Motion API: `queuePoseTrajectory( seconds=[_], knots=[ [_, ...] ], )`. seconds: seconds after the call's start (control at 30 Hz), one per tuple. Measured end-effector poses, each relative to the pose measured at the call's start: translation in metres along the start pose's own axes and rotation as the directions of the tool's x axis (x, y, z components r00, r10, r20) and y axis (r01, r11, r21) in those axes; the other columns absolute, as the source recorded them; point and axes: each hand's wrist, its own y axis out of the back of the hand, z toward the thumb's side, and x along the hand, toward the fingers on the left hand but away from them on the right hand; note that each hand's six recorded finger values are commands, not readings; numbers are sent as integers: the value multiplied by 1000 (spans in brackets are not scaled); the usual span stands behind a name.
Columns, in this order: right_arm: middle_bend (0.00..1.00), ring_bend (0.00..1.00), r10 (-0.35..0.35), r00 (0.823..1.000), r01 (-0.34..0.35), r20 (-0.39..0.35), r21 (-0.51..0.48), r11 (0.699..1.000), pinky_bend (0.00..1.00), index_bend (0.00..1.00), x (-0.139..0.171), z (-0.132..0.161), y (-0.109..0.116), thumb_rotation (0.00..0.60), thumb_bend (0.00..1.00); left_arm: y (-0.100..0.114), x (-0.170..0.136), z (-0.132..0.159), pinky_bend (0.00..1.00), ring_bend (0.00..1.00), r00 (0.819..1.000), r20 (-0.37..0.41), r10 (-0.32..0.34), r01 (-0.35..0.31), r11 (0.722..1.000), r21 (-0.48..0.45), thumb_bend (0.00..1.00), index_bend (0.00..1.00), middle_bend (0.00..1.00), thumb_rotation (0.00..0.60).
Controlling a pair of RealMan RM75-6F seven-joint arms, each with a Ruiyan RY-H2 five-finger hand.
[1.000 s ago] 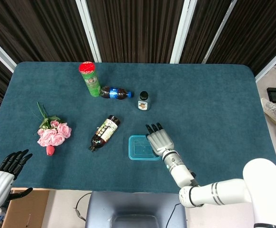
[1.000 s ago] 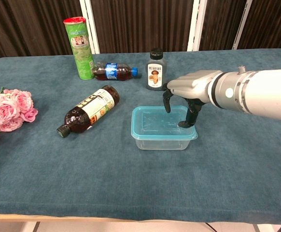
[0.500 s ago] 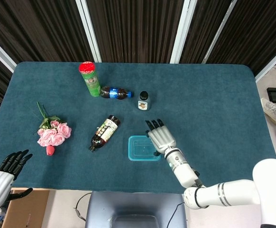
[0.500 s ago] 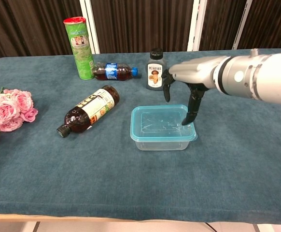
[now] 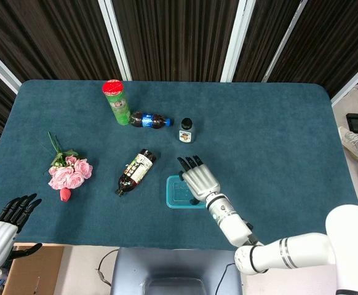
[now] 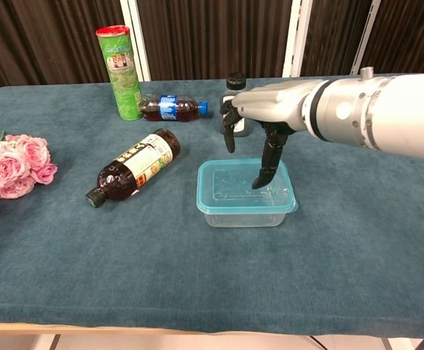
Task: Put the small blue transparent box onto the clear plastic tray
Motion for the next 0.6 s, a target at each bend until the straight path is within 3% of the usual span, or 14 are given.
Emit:
queuePoseTrajectory(
  seconds=[0.6],
  knots=[
    [118,0,26,999,-27,31,24,999,87,492,-17,19,-19,600,0,3,-3,-2,100,16,1000,3,4,-4,1000,-15,444,0,14,600]
  ],
)
